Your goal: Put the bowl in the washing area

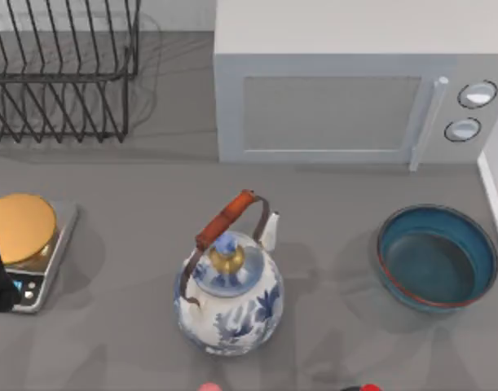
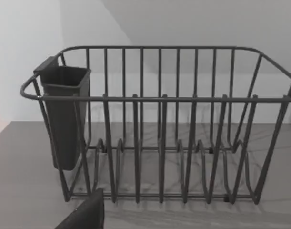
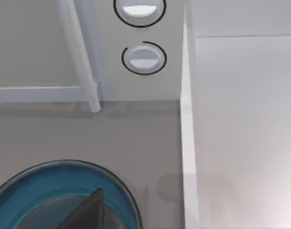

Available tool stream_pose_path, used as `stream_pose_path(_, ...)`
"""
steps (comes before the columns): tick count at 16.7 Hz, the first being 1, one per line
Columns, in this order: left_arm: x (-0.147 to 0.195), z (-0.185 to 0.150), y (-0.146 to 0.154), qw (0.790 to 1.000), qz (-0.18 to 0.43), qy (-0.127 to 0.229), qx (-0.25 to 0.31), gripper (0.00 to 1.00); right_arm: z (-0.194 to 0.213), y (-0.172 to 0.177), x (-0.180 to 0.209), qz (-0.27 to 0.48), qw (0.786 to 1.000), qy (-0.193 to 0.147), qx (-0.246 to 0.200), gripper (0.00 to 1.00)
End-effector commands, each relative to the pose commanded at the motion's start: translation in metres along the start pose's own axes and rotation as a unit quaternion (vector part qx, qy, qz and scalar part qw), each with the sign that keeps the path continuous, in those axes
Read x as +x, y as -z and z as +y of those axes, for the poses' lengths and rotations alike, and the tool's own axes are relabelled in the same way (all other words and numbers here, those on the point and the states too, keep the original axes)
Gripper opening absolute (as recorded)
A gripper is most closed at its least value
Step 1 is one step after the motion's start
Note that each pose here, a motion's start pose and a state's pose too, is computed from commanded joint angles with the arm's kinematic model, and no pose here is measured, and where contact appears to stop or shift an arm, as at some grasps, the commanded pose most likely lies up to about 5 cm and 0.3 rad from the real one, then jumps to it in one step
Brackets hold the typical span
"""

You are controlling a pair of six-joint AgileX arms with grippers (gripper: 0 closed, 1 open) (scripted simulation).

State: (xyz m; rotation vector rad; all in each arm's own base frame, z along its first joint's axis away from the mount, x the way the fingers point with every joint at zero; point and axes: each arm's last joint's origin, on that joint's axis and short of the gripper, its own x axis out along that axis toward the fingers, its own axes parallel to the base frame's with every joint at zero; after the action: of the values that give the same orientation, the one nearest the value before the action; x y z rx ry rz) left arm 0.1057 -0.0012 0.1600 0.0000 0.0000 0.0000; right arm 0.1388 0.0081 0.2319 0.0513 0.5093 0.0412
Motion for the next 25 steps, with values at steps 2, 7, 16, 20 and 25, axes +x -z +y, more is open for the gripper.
stream_pose_path(2, 0.000, 0.000, 0.000, 1.000, 0.000, 0.000, 0.000, 1.00, 0.005, -0.021, 0.017, 0.100, 0.995, 0.001, 0.004, 1.00)
stream_pose_path(7, 0.000, 0.000, 0.000, 1.000, 0.000, 0.000, 0.000, 1.00, 0.021, -0.057, 0.079, 0.333, 0.943, 0.014, 0.006, 1.00)
stream_pose_path(16, 0.000, 0.000, 0.000, 1.000, 0.000, 0.000, 0.000, 1.00, 0.045, -0.079, 0.153, 0.504, 0.863, 0.035, 0.001, 1.00)
stream_pose_path(20, 0.000, 0.000, 0.000, 1.000, 0.000, 0.000, 0.000, 1.00, 0.045, -0.079, 0.154, 0.506, 0.862, 0.035, 0.001, 1.00)
stream_pose_path(25, 0.000, 0.000, 0.000, 1.000, 0.000, 0.000, 0.000, 1.00, 0.043, -0.062, 0.165, 0.507, 0.861, 0.035, 0.001, 1.00)
